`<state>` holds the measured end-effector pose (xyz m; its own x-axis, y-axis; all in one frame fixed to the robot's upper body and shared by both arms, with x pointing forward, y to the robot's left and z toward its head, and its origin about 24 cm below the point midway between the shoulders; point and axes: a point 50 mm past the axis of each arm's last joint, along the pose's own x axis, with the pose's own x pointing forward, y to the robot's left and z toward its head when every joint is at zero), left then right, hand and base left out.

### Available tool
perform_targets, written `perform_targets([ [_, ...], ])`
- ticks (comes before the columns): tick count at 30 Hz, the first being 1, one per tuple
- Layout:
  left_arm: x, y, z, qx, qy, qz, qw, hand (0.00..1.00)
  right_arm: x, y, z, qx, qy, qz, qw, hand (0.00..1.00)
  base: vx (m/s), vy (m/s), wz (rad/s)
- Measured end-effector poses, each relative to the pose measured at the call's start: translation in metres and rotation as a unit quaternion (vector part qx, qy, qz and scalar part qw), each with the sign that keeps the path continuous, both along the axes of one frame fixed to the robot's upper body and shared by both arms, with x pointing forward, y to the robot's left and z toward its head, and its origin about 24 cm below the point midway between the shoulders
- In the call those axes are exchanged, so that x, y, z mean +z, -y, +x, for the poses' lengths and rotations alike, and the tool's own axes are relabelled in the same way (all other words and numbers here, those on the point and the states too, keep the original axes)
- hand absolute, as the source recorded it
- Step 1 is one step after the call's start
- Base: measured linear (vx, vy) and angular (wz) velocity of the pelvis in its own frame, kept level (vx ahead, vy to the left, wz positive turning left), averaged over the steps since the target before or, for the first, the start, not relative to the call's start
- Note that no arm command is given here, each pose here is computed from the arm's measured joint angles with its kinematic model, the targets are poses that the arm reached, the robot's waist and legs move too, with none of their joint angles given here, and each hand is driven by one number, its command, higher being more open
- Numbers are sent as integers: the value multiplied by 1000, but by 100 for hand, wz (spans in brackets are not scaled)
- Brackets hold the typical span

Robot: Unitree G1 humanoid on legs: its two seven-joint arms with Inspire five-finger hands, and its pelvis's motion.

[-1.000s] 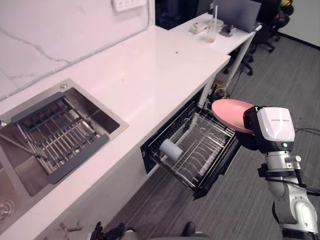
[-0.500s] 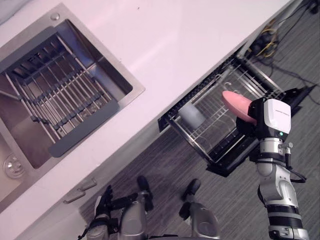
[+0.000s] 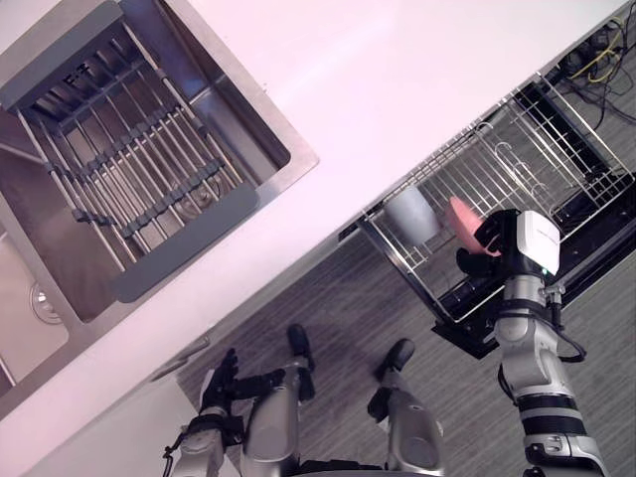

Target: Walk over to the sink, pick up the cup, carry it to the dishwasher, place the cup inside the dishwasher, then close the dishwasher door

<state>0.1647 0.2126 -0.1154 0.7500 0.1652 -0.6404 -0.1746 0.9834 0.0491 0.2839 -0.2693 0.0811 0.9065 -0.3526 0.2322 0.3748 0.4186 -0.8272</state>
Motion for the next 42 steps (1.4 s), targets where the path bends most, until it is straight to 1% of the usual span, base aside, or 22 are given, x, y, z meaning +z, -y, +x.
perform_targets([
  [5, 1, 1, 1, 1, 2, -3, 1000, 100, 3, 3, 0, -8, 11, 23, 1000, 100, -25, 42, 3],
  [8, 0, 1, 1, 1, 1, -4, 1000, 100, 12, 7, -5, -16, 41, 47, 998, 100, -22, 42, 3],
  [10, -1, 1, -1, 3, -2, -4, 1000, 100, 25, 9, -13, -22, 92, 70, 993, 100, -15, 59, 1],
  [14, -2, 1, -2, 9, -2, -7, 1000, 100, 48, 18, -26, -45, 187, 85, 978, 100, -21, 56, -3],
  [17, -2, 3, -1, 10, -2, -9, 1000, 100, 52, 31, -33, -81, 222, 116, 965, 100, -25, 41, -2],
  [20, -2, 3, -2, 12, -5, -10, 1000, 100, 49, 60, -47, -170, 277, 176, 929, 100, -13, 23, -2],
  [21, -3, 3, -2, 12, -7, -11, 1000, 100, 48, 66, -49, -189, 287, 188, 920, 100, -18, 35, -2],
  [23, -3, 3, -3, 13, -14, -12, 1000, 100, 45, 89, -56, -258, 320, 238, 880, 100, -32, 50, -7],
  [24, -3, 4, -3, 12, -15, -13, 1000, 100, 45, 96, -57, -273, 328, 252, 869, 100, -46, 66, -15],
  [25, -3, 5, -2, 10, -15, -13, 1000, 100, 44, 109, -60, -299, 341, 282, 845, 0, -45, 59, -19],
  [26, -4, 6, -2, 10, -16, -16, 1000, 100, 43, 120, -61, -323, 350, 310, 822, 0, -46, 57, -18],
  [27, -4, 6, -2, 10, -17, -18, 1000, 100, 42, 125, -62, -334, 354, 323, 812, 0, -42, 54, -20],
  [28, -5, 8, -3, 14, -20, -25, 999, 100, 42, 132, -62, -347, 362, 347, 793, 0, -22, 44, -17],
  [29, -5, 10, -3, 14, -22, -29, 999, 100, 43, 135, -63, -353, 365, 357, 784, 0, -11, 63, -17],
  [31, -8, 24, -4, 12, -25, -54, 998, 100, 45, 150, -70, -369, 368, 371, 769, 0, 12, 69, -11],
  [34, -11, 38, -6, 14, -30, -80, 996, 100, 50, 158, -65, -355, 365, 401, 762, 0, 4, 61, -19],
  [37, -11, 45, -6, 13, -30, -91, 995, 100, 49, 164, -63, -328, 349, 434, 763, 0, -11, 40, -7],
  [41, -13, 48, -10, 3, -36, -95, 995, 100, 40, 161, -50, -281, 315, 487, 765, 0, 0, 30, -3],
  [42, -14, 51, -13, -4, -41, -96, 995, 100, 37, 159, -45, -265, 301, 496, 770, 0, 0, 0, 0],
])
